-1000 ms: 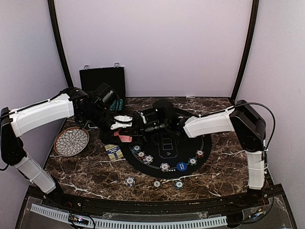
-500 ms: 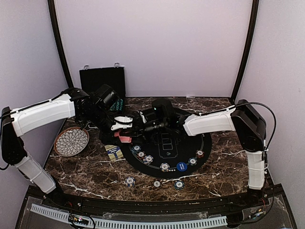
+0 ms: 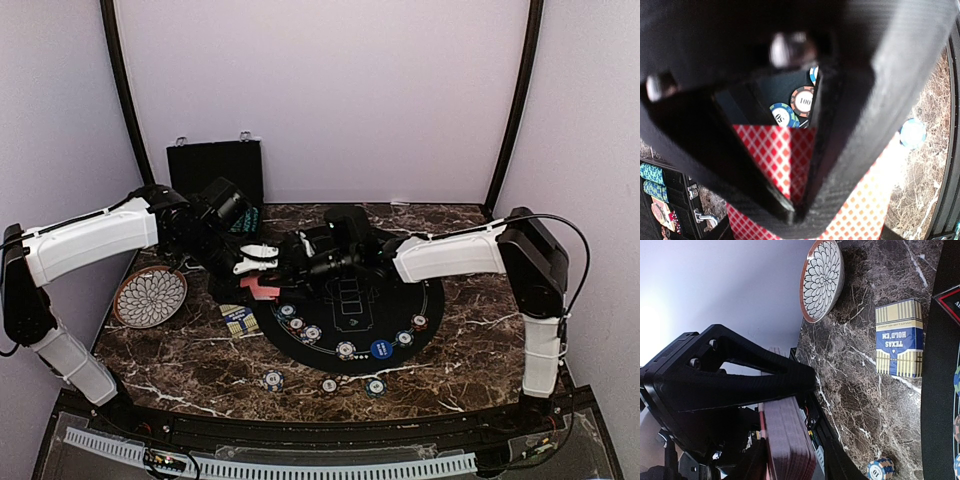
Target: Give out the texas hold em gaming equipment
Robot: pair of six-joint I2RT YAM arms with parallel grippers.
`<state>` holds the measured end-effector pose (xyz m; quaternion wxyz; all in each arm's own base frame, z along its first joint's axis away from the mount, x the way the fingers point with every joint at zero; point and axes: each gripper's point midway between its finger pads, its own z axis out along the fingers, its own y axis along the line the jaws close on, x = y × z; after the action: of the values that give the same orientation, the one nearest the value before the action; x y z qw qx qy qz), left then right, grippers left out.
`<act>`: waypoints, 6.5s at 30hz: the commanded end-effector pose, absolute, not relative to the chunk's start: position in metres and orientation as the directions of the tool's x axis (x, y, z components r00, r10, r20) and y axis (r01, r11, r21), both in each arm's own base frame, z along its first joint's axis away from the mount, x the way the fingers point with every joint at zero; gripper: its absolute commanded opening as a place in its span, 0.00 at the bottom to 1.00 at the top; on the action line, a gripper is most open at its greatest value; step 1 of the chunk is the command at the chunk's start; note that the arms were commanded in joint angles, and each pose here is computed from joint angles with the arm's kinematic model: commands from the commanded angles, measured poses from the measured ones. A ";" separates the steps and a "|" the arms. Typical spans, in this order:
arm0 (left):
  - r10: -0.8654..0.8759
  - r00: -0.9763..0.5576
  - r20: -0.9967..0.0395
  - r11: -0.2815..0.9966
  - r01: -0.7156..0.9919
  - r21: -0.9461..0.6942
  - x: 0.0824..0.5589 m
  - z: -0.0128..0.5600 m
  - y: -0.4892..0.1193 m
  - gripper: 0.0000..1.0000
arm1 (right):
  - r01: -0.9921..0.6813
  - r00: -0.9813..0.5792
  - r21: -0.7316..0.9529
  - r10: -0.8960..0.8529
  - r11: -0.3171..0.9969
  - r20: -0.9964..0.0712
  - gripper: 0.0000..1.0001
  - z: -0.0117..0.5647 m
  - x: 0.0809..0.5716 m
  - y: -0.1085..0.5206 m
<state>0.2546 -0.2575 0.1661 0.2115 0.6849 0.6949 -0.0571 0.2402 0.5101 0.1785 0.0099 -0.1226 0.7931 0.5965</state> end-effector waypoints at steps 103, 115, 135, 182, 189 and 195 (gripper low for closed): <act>0.932 -0.060 -0.358 0.147 0.964 0.223 0.256 0.169 -0.228 0.28 | -0.129 -0.979 0.874 0.078 0.468 -0.186 0.00 0.098 0.397 0.459; 0.929 -0.063 -0.365 0.149 0.966 0.213 0.254 0.168 -0.229 0.26 | -0.074 -0.981 0.836 0.111 0.544 -0.159 0.09 0.057 0.402 0.449; 0.927 -0.069 -0.367 0.149 0.970 0.194 0.254 0.168 -0.232 0.24 | -0.111 -0.979 0.667 0.033 0.737 -0.200 0.64 0.031 0.392 0.424; 0.905 -0.084 -0.416 0.184 0.961 0.207 0.263 0.184 -0.243 0.19 | -0.280 -0.960 0.927 -0.079 0.250 -0.269 0.87 0.182 0.289 0.493; 0.903 -0.088 -0.421 0.190 0.960 0.206 0.265 0.186 -0.244 0.19 | -0.283 -0.957 0.937 -0.124 0.202 -0.263 0.87 0.189 0.274 0.508; 0.899 -0.087 -0.428 0.194 0.958 0.213 0.267 0.189 -0.245 0.19 | -0.269 -0.958 0.945 -0.157 0.186 -0.241 0.87 0.186 0.265 0.518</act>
<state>0.2618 -0.2403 0.1710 0.2150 0.6399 0.7359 -0.0528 0.2712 0.5045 0.1755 0.0509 -0.1209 0.7869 0.6029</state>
